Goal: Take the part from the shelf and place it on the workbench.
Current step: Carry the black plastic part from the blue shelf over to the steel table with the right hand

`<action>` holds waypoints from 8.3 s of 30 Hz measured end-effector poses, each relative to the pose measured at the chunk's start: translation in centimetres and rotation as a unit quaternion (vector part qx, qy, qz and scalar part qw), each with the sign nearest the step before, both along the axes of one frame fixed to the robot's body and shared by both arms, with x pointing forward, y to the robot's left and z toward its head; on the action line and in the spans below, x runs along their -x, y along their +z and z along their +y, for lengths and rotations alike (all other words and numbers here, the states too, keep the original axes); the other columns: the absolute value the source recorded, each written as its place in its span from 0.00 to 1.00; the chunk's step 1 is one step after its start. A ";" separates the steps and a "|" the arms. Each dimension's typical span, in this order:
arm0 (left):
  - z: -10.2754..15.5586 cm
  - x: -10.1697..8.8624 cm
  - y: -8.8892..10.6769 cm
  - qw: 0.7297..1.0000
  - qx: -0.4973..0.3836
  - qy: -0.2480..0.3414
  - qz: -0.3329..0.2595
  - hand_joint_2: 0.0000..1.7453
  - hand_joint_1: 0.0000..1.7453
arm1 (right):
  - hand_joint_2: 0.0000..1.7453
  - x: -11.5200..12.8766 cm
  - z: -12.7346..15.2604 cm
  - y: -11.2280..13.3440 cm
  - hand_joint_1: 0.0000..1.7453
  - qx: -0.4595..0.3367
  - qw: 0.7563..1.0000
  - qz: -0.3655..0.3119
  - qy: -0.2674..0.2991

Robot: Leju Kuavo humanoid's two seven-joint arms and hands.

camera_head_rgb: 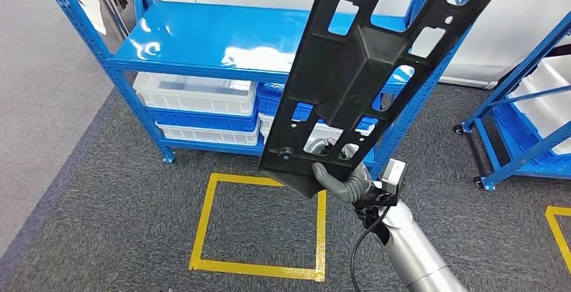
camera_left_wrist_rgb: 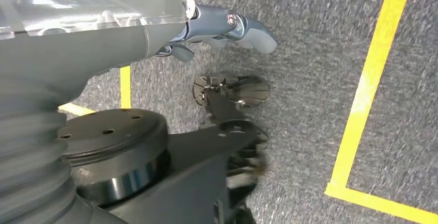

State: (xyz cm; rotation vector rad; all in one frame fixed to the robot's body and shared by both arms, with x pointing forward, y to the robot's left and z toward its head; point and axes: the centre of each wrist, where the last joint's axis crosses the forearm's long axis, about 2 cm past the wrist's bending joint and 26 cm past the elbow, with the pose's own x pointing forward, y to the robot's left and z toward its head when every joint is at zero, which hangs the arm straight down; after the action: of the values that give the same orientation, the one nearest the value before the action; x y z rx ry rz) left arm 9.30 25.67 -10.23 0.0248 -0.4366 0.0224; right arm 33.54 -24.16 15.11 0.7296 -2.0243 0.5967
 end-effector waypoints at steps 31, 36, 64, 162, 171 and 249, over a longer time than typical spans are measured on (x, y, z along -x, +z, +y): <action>-0.3 -0.2 0.1 1.000 0.001 -0.002 -0.005 1.00 0.00 | 1.00 -0.2 -0.6 0.1 0.96 0.001 1.000 -0.010 -0.012; -0.3 -0.1 0.0 1.000 0.001 -0.002 -0.004 1.00 0.00 | 1.00 -0.2 -0.6 0.1 0.96 0.001 1.000 -0.011 -0.012; -0.4 -0.3 0.1 1.000 -0.001 -0.006 -0.004 1.00 0.00 | 1.00 -0.2 -0.6 0.1 0.96 0.001 1.000 -0.013 -0.012; -1.7 2.2 -0.3 0.999 0.007 -0.006 0.038 1.00 0.00 | 1.00 4.9 -6.6 -0.4 0.96 -0.032 0.997 -0.012 -0.062; -1.8 2.1 -0.2 0.999 0.008 -0.006 0.034 1.00 0.00 | 1.00 5.3 -6.7 -0.6 0.96 -0.030 0.997 -0.009 -0.064; -2.0 1.6 -0.1 1.000 0.004 0.001 0.027 1.00 0.00 | 1.00 4.1 -6.8 0.5 0.96 -0.040 0.997 -0.025 -0.061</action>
State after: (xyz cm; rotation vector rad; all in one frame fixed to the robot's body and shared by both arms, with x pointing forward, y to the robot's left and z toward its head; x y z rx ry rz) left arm 7.72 23.70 -10.37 0.0182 -0.3830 0.0248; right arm 29.46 -30.92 15.58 0.6368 -2.1329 0.4696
